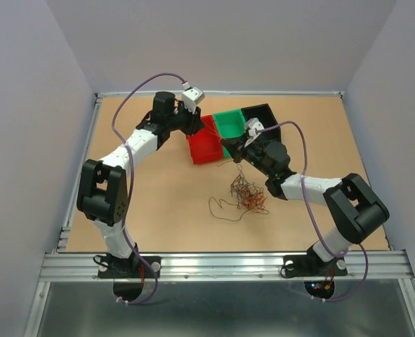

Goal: Untangle the cables

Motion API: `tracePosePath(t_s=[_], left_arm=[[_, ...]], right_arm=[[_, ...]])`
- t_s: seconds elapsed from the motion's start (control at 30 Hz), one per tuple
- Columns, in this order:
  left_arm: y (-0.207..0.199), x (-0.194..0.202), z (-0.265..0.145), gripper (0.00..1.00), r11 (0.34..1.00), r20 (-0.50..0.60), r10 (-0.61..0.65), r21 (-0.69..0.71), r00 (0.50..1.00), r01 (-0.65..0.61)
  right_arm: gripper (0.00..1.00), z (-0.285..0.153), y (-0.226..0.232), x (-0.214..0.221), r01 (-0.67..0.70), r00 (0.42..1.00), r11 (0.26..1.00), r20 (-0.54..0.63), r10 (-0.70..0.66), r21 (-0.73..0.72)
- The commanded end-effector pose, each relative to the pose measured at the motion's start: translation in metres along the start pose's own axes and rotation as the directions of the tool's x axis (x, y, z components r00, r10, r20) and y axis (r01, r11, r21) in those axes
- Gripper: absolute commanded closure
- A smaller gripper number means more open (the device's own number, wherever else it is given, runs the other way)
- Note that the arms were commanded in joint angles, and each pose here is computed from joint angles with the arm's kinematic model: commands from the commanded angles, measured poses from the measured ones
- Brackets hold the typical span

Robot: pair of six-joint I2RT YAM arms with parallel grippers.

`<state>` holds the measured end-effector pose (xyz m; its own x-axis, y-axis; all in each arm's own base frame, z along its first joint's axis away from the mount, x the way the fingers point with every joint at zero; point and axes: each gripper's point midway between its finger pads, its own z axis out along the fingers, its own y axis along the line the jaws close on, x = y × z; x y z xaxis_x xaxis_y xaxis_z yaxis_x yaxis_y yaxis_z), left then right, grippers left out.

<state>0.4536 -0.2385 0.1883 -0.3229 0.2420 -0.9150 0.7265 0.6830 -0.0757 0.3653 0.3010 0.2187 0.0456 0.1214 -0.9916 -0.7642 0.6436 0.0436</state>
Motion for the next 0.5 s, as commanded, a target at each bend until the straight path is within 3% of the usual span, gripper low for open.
tracePosePath(t_s=[0.0, 0.27, 0.37, 0.47], left_arm=[[0.107, -0.006, -0.027, 0.66, 0.938, 0.012, 0.048, -0.344, 0.999, -0.041], [0.086, -0.001, -0.017, 0.65, 0.949, -0.016, 0.068, -0.308, 0.998, -0.07], [0.078, 0.002, -0.014, 0.65, 0.952, -0.025, 0.075, -0.297, 0.997, -0.08], [0.068, 0.003, -0.01, 0.64, 0.955, -0.033, 0.092, -0.28, 0.995, -0.098]], right_arm=[[0.99, 0.0, -0.01, -0.099, -0.041, 0.955, 0.999, 0.294, 0.029, 0.034], [0.99, 0.018, -0.059, -0.143, -0.273, 0.878, 0.962, 0.413, 0.241, 0.019], [0.99, 0.022, -0.084, -0.14, -0.406, 0.828, 0.914, 0.432, 0.357, 0.024], [0.99, 0.022, -0.12, -0.131, -0.525, 0.781, 0.841, 0.467, 0.415, 0.13]])
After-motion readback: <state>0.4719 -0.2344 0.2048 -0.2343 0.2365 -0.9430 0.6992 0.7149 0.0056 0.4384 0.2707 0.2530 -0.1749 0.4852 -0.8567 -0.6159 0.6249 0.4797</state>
